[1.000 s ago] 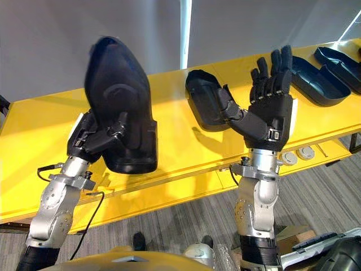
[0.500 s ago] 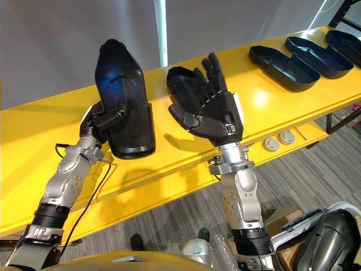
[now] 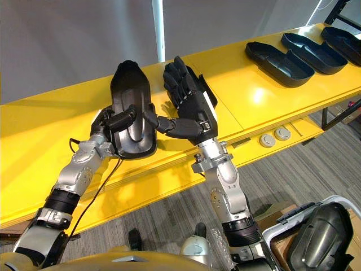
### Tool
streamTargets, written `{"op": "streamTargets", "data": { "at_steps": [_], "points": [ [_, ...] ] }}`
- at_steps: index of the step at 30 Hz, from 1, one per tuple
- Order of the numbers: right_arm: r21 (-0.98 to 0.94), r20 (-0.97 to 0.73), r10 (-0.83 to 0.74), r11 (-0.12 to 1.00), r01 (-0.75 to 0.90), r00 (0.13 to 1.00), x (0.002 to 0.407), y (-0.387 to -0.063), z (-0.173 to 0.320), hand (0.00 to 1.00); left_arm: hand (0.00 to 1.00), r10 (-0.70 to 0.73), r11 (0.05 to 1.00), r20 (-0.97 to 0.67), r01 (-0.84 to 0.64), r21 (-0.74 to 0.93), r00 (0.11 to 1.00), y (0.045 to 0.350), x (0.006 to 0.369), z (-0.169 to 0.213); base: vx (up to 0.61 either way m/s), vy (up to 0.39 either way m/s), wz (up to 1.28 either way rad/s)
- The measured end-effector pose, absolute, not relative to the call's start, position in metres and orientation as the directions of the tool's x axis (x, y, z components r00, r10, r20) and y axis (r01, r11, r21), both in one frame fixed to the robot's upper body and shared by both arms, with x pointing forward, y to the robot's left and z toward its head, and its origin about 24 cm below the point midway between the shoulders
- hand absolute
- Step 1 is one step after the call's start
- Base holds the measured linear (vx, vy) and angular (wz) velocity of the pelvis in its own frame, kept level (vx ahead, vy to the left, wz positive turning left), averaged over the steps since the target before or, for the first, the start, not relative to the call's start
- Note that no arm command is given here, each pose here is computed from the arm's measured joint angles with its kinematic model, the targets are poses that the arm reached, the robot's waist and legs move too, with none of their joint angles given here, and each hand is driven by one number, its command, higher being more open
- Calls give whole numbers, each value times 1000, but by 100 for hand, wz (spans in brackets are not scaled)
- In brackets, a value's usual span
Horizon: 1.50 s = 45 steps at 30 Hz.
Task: Walk over and take three plastic housings, then place them on the shelf
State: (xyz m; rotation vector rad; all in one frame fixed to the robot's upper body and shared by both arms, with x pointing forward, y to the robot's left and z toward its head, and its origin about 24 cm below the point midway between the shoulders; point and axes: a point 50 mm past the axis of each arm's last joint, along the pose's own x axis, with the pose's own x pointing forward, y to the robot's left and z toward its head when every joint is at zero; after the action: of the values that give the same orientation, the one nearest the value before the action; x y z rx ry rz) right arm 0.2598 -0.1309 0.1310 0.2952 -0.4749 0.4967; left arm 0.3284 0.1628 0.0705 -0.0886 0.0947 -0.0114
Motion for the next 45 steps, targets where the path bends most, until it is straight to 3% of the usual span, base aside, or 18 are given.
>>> {"op": "streamTargets", "data": {
  "at_steps": [5, 14, 26, 36, 45],
  "points": [
    [160, 501, 380, 842, -515, 777, 260, -131, 131, 100, 100, 86, 996, -89, -82, 46, 992, 166, 338, 73, -58, -26, -6],
    [165, 495, 408, 822, -544, 767, 258, -121, 129, 100, 100, 276, 956, -58, -268, 116, 959, 173, 339, 74, -35, -33, -4],
    [177, 497, 400, 822, -542, 770, 259, -119, 129, 100, 100, 586, 810, -30, -586, 9, 810, 207, 330, 71, 0, 0, 0],
    [194, 496, 415, 803, -564, 763, 257, -109, 127, 100, 100, 499, 864, -24, -500, -54, 866, 204, 326, 77, 3, -3, 1],
    [195, 476, 426, 802, -565, 769, 258, -110, 126, 100, 100, 294, 955, 10, -294, -29, 956, 197, 325, 78, 0, 0, 1]
  ]
}}
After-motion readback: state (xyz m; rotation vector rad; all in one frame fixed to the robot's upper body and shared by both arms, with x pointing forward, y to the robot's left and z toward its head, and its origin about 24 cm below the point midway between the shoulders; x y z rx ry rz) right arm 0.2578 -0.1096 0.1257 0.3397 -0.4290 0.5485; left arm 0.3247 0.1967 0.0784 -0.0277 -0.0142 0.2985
